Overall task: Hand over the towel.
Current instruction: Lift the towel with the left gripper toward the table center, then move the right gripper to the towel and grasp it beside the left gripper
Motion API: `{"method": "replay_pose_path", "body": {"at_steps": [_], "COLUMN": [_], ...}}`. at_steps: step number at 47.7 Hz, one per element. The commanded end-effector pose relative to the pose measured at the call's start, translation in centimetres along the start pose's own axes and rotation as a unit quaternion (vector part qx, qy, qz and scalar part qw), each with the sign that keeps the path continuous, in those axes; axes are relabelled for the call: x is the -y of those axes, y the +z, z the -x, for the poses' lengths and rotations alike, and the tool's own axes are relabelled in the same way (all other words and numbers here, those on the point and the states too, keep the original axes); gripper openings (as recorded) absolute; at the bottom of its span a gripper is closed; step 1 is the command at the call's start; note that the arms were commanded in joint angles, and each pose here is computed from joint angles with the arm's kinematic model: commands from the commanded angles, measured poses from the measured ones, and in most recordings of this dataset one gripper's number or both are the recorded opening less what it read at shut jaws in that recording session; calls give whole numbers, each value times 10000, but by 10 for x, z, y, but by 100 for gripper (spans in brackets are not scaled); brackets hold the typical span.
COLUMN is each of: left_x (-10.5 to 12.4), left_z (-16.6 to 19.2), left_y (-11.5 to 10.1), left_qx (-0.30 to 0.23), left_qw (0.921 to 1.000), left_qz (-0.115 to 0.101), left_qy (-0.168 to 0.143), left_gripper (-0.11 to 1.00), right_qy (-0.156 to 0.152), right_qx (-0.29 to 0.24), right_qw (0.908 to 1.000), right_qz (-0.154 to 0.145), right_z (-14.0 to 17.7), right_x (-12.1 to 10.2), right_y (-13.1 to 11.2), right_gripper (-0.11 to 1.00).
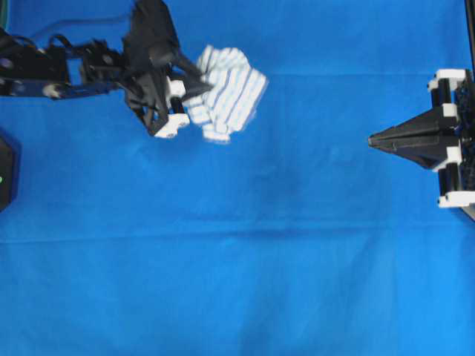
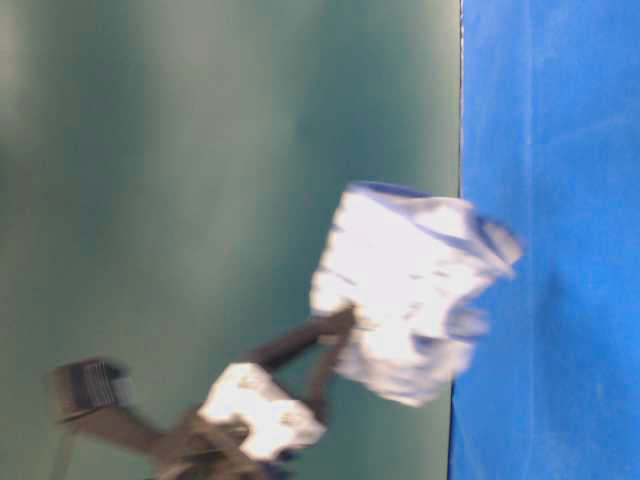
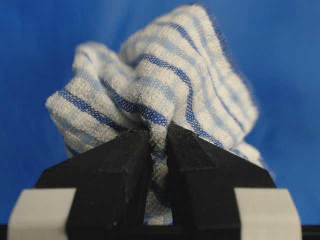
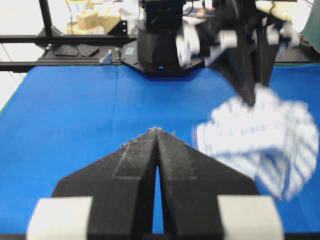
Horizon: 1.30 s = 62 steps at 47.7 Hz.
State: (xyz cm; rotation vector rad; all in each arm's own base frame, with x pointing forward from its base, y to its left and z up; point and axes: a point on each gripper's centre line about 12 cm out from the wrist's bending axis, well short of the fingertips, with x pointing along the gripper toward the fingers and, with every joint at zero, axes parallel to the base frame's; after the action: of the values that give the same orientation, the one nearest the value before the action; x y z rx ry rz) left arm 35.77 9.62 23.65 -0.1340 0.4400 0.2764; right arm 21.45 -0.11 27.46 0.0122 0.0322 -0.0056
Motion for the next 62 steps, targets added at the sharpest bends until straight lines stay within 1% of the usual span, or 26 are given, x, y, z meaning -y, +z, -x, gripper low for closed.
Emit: {"method": "replay_pose_path", "body": {"at_steps": [1, 6, 9, 14, 21, 29, 39, 46, 53, 54, 55, 62], "left_x": [9, 22, 32, 45, 57, 58, 58, 59, 59, 59, 59, 60], "left_z": [19, 35, 41, 44, 45, 46, 46, 46, 45, 46, 46, 45], "left_y": [38, 64, 74, 83, 86, 85, 84, 84, 84, 84, 84, 83], "left_qx": [614, 1113, 1348, 1561, 1624, 1622, 1615, 1614, 1606, 1613, 1606, 1597], "left_qw": [9980, 9933, 9899, 9857, 9835, 9835, 9836, 9835, 9836, 9835, 9836, 9837], "left_qz": [-44, -108, -137, -179, -211, -205, -215, -220, -220, -212, -220, -215], "left_qy": [-116, -302, -428, -612, -765, -773, -779, -794, -793, -794, -793, -800], "left_gripper": [6, 6, 6, 6, 6, 6, 6, 6, 6, 6, 6, 6], "right_qy": [-53, -153, -224, -352, -447, -468, -506, -560, -560, -562, -560, -544], "right_qx": [85, 86, 87, 57, 13, -49, 97, 44, 53, 69, 68, 153], "right_qw": [9999, 9998, 9997, 9994, 9990, 9989, 9987, 9984, 9984, 9984, 9984, 9984], "right_qz": [6, 12, 3, 6, -6, -2, 4, 0, -23, -29, -22, -32], "right_z": [-2, -2, -2, -2, -3, -5, -11, -21, -38, -41, -44, -72], "right_x": [2, 7, 10, 15, 19, 21, 23, 26, 28, 29, 29, 31], "right_y": [6, 6, 6, 4, 3, 0, 6, 8, 14, 15, 16, 22], "right_gripper": [1, 1, 1, 1, 1, 1, 1, 2, 2, 4, 8, 51]}}
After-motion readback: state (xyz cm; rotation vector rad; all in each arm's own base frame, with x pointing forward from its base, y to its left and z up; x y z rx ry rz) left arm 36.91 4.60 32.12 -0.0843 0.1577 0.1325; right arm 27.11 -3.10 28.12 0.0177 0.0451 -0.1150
